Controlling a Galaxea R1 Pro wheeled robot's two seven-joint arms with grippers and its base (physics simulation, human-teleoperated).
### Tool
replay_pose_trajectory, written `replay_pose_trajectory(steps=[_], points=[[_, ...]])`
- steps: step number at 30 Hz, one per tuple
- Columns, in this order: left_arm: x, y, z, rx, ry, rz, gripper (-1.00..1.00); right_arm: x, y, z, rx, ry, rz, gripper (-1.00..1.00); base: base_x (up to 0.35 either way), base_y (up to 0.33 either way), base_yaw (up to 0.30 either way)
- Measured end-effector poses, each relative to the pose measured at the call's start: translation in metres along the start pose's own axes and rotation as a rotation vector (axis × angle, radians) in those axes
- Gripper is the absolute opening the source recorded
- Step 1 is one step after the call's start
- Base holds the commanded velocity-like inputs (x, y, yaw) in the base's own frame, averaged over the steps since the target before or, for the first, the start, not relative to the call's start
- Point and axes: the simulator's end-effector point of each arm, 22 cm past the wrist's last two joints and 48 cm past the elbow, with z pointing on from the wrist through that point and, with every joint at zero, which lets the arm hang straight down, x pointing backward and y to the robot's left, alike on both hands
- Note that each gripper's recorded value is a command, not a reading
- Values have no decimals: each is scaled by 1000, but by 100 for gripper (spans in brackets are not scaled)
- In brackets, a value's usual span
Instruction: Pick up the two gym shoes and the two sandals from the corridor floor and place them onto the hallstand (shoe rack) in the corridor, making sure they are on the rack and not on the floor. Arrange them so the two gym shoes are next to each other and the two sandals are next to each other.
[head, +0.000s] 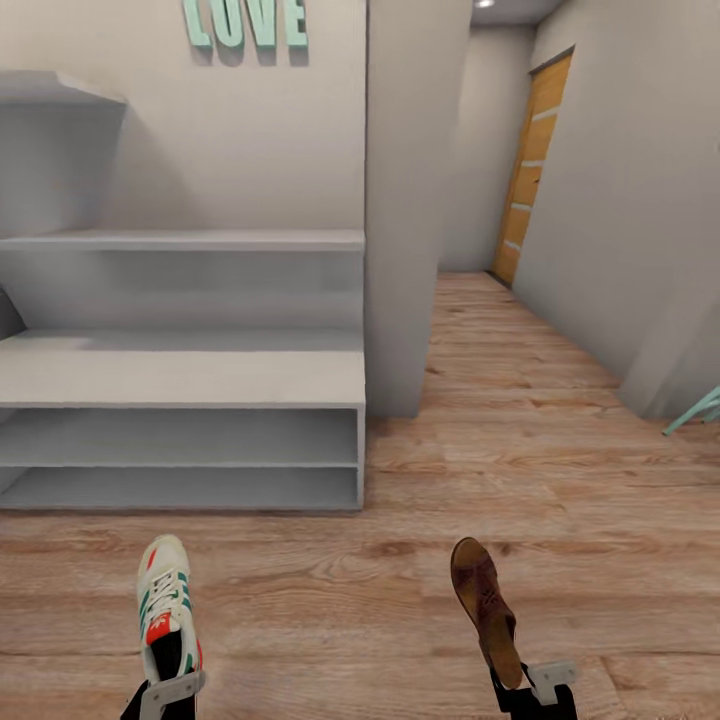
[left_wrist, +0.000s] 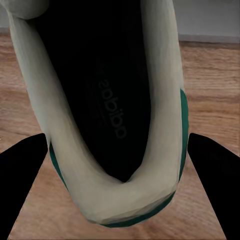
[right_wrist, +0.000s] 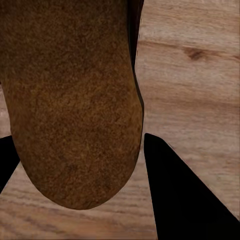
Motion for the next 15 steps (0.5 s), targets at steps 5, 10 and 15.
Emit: replay_pose_trajectory(steps=[5, 10, 15], points=[[0, 0, 0, -1, -1, 0, -100, 0, 0, 0, 0, 0, 0, -100, 0, 308, -44], [0, 1, 0, -2, 0, -2, -100, 0, 0, 0, 0, 0, -1, -100, 0, 308, -5], [0, 1, 0, -1, -1, -1, -100, 0, 0, 0, -1, 0, -1, -100, 0, 308, 0]])
